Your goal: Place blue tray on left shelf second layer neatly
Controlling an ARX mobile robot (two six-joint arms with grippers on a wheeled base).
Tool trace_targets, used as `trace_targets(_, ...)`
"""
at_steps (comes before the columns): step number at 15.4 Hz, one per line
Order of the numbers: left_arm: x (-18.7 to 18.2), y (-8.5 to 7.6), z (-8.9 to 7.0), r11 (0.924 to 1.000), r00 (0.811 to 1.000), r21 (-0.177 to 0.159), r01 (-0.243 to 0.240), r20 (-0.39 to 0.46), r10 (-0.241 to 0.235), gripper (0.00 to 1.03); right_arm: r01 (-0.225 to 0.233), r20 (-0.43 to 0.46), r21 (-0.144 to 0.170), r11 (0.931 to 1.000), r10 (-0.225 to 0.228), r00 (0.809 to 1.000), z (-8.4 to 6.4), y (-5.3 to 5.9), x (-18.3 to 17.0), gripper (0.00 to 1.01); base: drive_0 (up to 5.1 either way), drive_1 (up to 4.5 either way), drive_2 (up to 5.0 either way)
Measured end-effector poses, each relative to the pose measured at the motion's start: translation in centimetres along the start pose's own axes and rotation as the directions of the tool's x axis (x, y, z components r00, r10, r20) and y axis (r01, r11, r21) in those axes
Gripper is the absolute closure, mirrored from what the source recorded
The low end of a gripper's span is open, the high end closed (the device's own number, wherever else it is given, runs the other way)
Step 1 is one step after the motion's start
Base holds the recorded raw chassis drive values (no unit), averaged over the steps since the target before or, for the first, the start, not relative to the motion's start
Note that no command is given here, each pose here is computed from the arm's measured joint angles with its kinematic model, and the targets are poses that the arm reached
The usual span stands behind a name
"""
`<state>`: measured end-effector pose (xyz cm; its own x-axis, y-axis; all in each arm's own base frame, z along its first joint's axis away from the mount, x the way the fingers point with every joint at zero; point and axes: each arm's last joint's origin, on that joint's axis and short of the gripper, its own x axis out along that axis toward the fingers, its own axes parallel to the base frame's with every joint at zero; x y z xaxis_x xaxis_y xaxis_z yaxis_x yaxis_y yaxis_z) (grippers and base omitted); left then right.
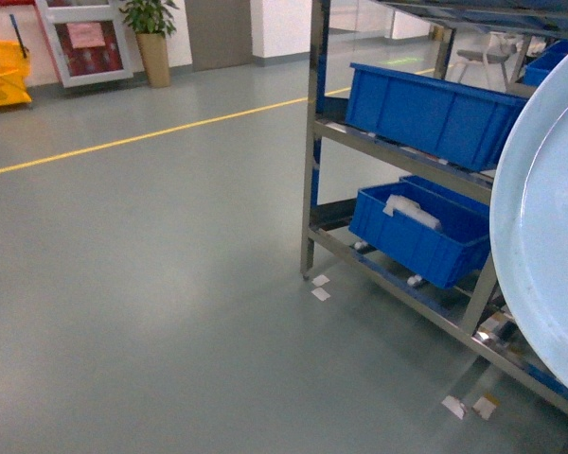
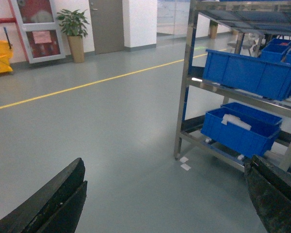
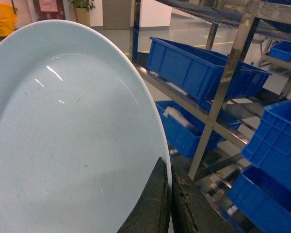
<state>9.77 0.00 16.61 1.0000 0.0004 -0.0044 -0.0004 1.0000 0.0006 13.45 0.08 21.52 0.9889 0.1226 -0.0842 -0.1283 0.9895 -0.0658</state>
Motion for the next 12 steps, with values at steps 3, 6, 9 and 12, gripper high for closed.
trace_targets(3,0.0,0.0,0.0,1.0,1.0,0.0,0.0,0.0,0.0,0.05,0.0,0.001,0.0,1.0,0.0,1.0,0.01,0.0,0.0,0.99,-1.5,-1.47,-1.5)
trace_targets(6,0.0,0.0,0.0,1.0,1.0,0.0,0.0,0.0,0.0,0.05,0.0,0.0,0.0,1.0,0.0,1.0,0.0,0.0,0.0,0.99,-1.5,-1.45,-1.5)
trace_targets(9,0.0,0.0,0.0,1.0,1.0,0.0,0.0,0.0,0.0,0.05,0.0,0.0,0.0,1.0,0.0,1.0,0.0,0.0,0.0,0.99,-1.7,-1.65,-1.7)
trace_targets(12,0.0,0.0,-0.01,1.0,1.0,0.0,0.0,-0.001,0.0,0.05,0.0,0.0,0.0,1.0,0.0,1.0,0.0,0.0,0.0,0.99,-1.8,-1.76,-1.8)
